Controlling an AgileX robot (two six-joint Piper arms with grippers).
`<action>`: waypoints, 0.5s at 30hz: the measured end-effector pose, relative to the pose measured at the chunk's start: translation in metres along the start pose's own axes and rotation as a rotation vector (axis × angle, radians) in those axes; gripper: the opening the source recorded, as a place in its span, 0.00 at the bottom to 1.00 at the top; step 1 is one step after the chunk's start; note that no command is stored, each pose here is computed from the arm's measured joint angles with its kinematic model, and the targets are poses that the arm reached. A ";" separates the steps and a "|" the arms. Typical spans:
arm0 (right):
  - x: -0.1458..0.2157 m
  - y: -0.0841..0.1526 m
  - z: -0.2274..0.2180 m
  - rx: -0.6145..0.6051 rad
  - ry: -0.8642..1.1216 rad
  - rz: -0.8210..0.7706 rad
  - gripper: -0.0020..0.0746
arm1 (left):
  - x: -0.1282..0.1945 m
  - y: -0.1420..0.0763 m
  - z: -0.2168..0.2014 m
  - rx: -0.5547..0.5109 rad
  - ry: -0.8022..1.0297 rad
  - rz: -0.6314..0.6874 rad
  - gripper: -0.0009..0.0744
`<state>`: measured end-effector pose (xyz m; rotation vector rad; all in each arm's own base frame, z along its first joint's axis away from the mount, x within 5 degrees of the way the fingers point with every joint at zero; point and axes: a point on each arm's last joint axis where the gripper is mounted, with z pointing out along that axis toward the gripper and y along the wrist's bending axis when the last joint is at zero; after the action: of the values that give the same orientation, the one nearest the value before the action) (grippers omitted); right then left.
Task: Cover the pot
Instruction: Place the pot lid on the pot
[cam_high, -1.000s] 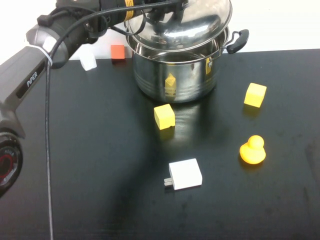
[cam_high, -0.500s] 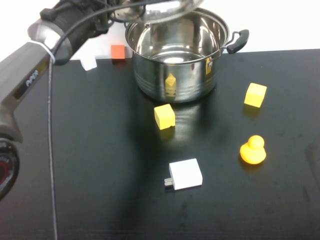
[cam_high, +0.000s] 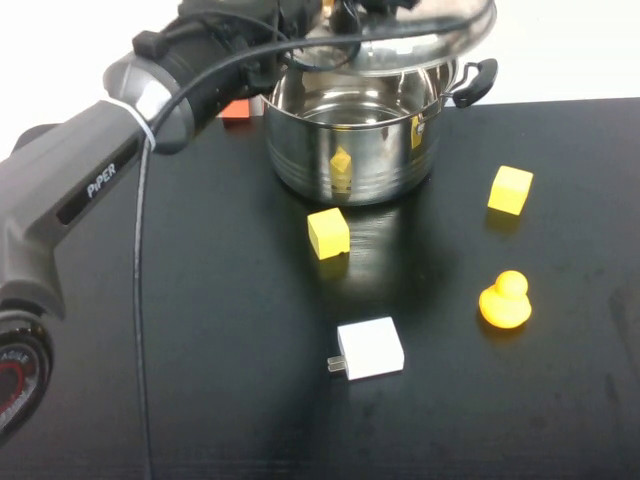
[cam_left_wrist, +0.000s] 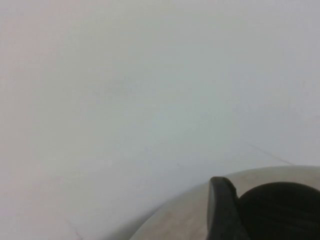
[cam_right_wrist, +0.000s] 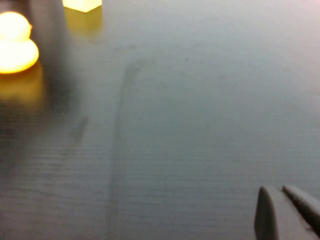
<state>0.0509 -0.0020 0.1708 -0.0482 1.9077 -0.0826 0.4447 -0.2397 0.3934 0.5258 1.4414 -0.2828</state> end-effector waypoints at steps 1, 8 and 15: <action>0.000 0.000 0.000 0.000 0.000 0.000 0.02 | 0.001 -0.001 0.000 0.004 0.004 0.004 0.45; 0.000 0.000 0.000 0.000 0.000 0.000 0.02 | 0.032 -0.005 0.013 -0.005 0.067 0.048 0.45; 0.000 0.000 0.000 0.000 0.000 0.000 0.02 | 0.045 0.000 0.018 -0.052 0.091 0.048 0.45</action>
<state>0.0509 -0.0020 0.1708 -0.0482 1.9077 -0.0826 0.4654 -0.2429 0.3503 0.5352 1.5184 -0.1846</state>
